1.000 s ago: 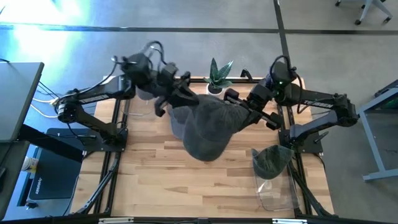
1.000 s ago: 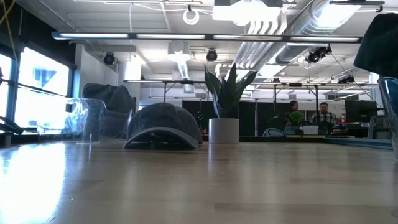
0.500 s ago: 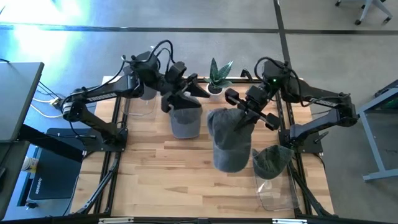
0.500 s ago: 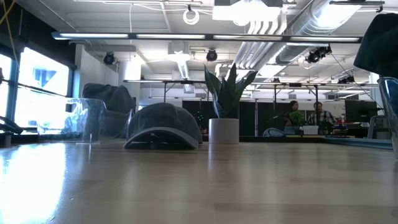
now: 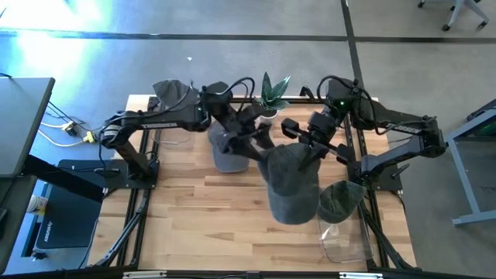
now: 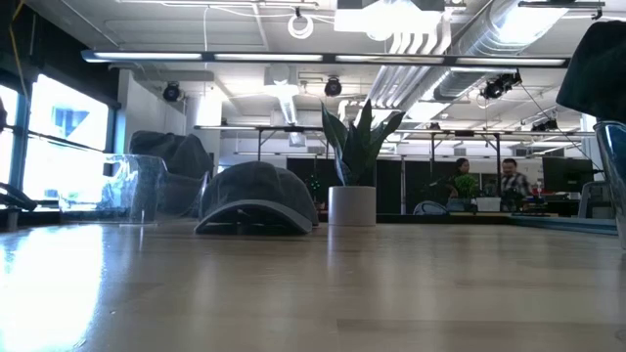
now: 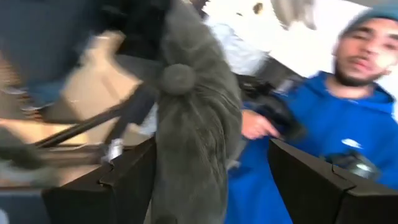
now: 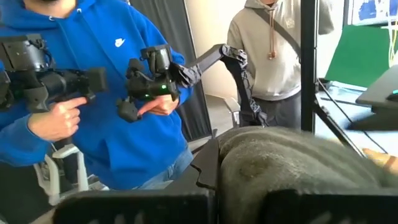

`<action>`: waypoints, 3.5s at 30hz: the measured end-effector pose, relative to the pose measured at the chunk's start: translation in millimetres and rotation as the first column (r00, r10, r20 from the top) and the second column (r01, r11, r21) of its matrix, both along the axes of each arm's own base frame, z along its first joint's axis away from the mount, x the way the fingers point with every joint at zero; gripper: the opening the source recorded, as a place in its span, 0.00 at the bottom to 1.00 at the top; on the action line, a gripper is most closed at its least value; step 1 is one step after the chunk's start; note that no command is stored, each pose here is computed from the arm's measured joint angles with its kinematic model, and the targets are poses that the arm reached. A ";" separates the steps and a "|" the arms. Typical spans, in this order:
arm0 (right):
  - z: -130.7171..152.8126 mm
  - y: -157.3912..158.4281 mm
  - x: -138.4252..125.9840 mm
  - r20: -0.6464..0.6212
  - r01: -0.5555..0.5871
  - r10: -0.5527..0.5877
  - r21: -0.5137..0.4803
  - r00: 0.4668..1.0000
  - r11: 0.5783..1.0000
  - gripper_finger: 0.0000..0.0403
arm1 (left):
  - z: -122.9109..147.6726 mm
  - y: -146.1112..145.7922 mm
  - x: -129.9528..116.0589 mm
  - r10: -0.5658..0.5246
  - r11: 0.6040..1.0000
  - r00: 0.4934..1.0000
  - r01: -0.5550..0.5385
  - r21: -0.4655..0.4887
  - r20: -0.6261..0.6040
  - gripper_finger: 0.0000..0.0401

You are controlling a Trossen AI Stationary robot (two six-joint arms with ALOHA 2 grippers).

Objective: Pick & Place hat
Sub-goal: Put the black cap into the bottom transparent bin

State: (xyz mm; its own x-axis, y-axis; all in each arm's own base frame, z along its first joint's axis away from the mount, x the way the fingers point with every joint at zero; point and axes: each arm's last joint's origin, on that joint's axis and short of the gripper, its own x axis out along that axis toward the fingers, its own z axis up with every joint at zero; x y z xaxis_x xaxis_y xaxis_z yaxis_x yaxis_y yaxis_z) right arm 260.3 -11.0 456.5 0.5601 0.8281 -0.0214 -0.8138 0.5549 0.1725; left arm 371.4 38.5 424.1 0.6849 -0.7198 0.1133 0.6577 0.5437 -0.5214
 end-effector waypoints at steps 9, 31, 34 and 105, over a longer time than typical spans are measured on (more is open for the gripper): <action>-0.3 0.1 -2.8 -0.044 -0.011 0.012 0.022 0.999 1.000 0.01 | 3.2 -13.0 3.2 -0.109 0.994 0.993 0.109 -0.026 0.036 0.72; 11.9 6.5 -34.6 -0.122 -0.058 0.067 0.079 0.990 0.995 0.01 | 16.9 -26.2 -9.1 -0.175 0.985 0.977 0.173 0.028 0.125 0.04; 13.2 8.7 -35.2 -0.113 -0.049 0.058 0.077 0.992 0.996 0.01 | 29.3 -26.8 -17.1 -0.155 0.987 0.958 0.142 0.070 0.240 0.01; -58.3 -3.5 29.9 -0.402 0.134 -0.148 -0.064 0.904 0.989 0.74 | -11.5 -13.5 -12.1 -0.061 0.998 0.974 0.065 0.008 -0.218 0.00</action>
State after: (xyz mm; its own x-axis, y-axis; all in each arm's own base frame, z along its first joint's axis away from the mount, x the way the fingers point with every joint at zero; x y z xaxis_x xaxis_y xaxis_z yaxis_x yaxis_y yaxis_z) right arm 290.2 -14.5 398.3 0.6082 0.7359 -0.2976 -0.5909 0.6701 0.4492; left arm 359.3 25.1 412.7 0.6453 -0.7627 -0.0443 0.5627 0.5137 -0.6476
